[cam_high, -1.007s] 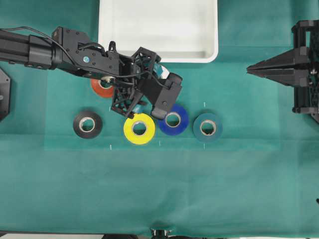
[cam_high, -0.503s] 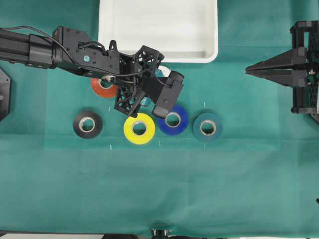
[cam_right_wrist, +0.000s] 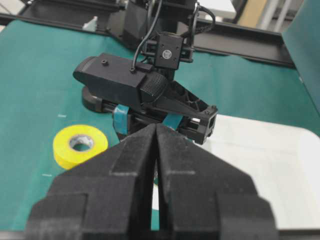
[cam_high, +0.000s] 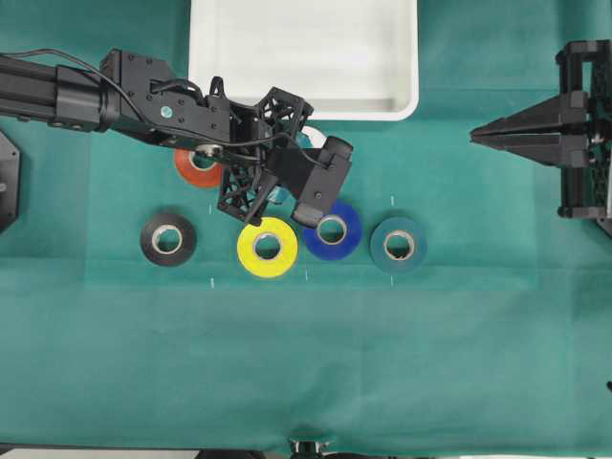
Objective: Pick up the tape from a random location and place it into the white case.
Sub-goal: 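Close the left gripper fingers inside the white tape roll's core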
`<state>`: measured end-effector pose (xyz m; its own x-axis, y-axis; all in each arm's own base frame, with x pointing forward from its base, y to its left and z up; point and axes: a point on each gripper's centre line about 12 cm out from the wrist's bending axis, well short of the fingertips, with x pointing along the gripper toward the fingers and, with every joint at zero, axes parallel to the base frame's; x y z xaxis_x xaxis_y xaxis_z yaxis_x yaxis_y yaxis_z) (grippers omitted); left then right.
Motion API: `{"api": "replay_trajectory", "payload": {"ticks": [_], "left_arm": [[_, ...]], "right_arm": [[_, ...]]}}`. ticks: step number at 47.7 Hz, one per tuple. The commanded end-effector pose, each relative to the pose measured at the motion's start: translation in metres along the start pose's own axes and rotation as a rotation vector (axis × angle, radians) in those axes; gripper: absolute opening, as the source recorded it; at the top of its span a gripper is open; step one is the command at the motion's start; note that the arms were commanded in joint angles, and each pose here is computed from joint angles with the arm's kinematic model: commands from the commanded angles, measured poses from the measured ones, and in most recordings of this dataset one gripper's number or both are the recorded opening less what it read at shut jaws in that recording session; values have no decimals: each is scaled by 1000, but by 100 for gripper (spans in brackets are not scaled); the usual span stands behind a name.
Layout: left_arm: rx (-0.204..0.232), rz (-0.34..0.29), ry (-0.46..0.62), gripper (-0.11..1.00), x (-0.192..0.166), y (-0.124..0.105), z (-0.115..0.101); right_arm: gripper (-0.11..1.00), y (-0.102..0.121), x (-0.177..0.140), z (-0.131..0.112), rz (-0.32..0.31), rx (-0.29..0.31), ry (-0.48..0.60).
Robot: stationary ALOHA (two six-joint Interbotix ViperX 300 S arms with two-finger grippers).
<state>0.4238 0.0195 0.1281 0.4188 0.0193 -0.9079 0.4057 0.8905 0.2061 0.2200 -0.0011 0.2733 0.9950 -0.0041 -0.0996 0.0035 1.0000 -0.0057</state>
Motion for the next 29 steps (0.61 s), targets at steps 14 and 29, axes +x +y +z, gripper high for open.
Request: {"api": "replay_trajectory", "payload": {"ticks": [14, 29], "left_arm": [[2, 23, -51, 26, -17, 4, 15], [6, 24, -64, 26, -35, 5, 25]], "right_arm": [[0, 0, 1, 7, -2, -1, -18], [0, 0, 1, 7, -2, -1, -17]]}}
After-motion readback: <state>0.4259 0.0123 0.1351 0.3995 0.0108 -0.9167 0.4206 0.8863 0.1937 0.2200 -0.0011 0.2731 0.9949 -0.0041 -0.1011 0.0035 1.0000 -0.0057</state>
